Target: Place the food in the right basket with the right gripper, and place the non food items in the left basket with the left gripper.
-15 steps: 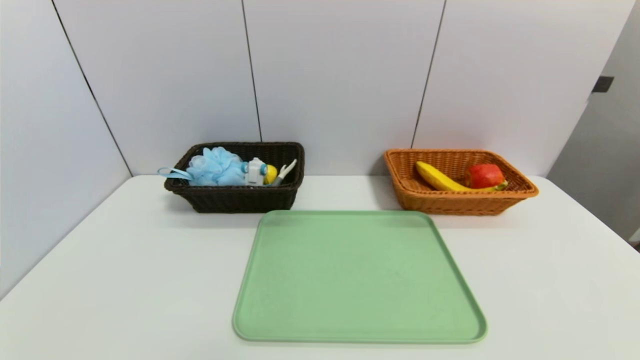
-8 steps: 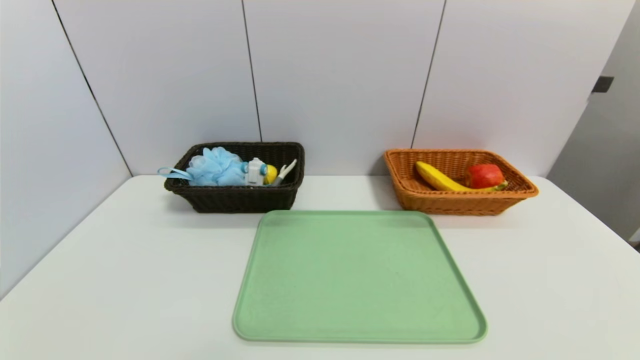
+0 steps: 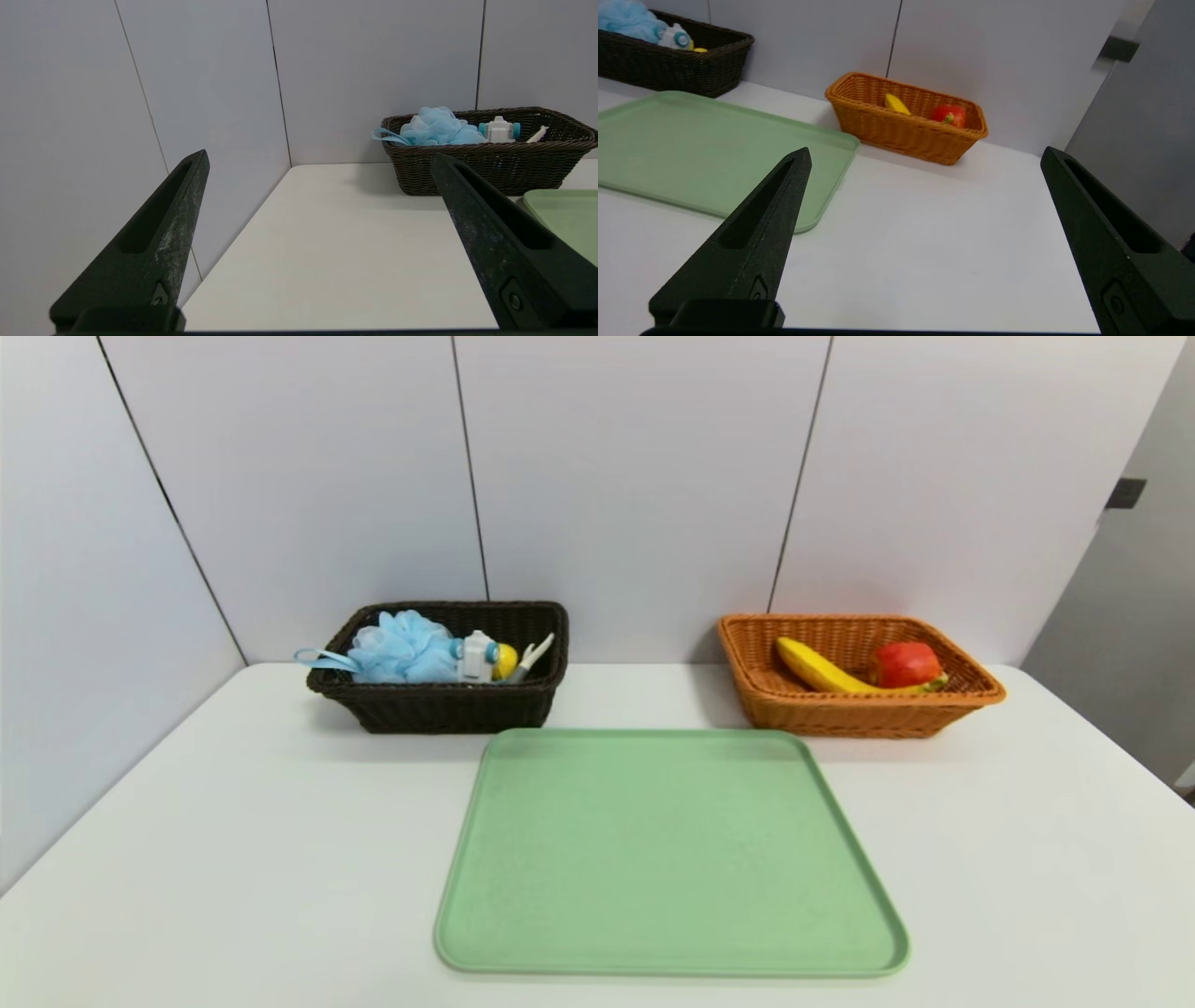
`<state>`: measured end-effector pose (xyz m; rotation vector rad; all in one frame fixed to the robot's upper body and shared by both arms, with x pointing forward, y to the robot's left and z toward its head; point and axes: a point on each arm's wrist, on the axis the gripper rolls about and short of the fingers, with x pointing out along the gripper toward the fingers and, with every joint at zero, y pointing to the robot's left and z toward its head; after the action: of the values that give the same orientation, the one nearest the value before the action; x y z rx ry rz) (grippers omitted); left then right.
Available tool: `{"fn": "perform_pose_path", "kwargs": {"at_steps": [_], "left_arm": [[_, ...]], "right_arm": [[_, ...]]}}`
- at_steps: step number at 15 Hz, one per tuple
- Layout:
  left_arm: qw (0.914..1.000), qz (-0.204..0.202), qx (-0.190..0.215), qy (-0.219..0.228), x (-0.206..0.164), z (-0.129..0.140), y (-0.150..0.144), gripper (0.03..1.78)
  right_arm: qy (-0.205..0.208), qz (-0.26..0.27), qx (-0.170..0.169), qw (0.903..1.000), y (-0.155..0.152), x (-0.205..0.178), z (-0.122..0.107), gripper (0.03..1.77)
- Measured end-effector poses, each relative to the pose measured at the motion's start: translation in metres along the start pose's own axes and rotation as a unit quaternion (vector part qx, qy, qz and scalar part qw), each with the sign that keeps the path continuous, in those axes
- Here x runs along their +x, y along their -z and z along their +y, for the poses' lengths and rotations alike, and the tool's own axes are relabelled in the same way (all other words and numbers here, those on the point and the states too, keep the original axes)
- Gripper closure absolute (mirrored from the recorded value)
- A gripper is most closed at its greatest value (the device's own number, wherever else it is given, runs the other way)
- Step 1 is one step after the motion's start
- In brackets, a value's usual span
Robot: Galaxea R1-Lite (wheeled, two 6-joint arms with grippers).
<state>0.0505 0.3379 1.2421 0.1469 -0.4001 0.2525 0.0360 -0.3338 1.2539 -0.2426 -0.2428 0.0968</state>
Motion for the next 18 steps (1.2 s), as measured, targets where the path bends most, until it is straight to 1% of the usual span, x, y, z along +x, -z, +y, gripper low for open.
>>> {"fn": "perform_pose_path", "kwargs": {"at_steps": [2,3,4,5,7,9,10,13,14,15,17,18], "left_arm": [[1.0000,-0.006,0.008,-0.001,0.001,-0.001,0.006,0.12],[0.9999,-0.007,0.009,-0.001,0.001,-0.002,0.009,0.12],[0.9999,0.000,0.012,0.000,0.001,-0.003,0.014,0.12],[0.9998,0.009,0.016,0.002,0.001,-0.004,0.018,0.12],[0.9995,0.023,0.020,0.011,0.001,-0.005,0.024,0.12],[0.9975,0.054,0.027,0.037,0.000,-0.007,0.032,0.12],[0.9953,0.073,0.031,0.055,-0.001,-0.009,0.036,0.12],[0.9836,0.138,0.040,0.109,-0.005,-0.013,0.051,0.12],[0.9800,0.152,0.039,0.122,-0.006,-0.013,0.054,0.12],[0.9786,0.154,0.038,0.132,-0.006,-0.014,0.054,0.12],[0.9762,0.154,0.033,0.150,-0.006,-0.015,0.055,0.12],[0.9751,0.154,0.027,0.157,-0.007,-0.015,0.055,0.12]], "right_arm": [[0.018,-0.052,-0.032,0.9980,0.015,0.011,0.002,0.10],[0.030,-0.085,-0.044,0.9950,0.016,0.012,0.002,0.10],[0.035,-0.104,-0.046,0.9929,0.017,0.013,0.002,0.10],[0.036,-0.104,-0.046,0.9929,0.021,0.014,0.003,0.10],[0.031,-0.082,-0.043,0.9952,0.033,0.016,0.005,0.10],[0.023,-0.055,-0.035,0.9976,0.040,0.017,0.007,0.10],[0.017,-0.032,-0.030,0.9989,0.046,0.018,0.008,0.10],[0.002,0.035,-0.017,0.9992,0.060,0.018,0.011,0.10],[0.006,0.062,-0.011,0.9980,0.065,0.018,0.012,0.10],[0.011,0.086,-0.002,0.9962,0.069,0.017,0.013,0.10],[0.013,0.110,0.029,0.9935,0.074,0.016,0.014,0.10],[0.017,0.113,0.046,0.9923,0.075,0.016,0.014,0.10]]}}
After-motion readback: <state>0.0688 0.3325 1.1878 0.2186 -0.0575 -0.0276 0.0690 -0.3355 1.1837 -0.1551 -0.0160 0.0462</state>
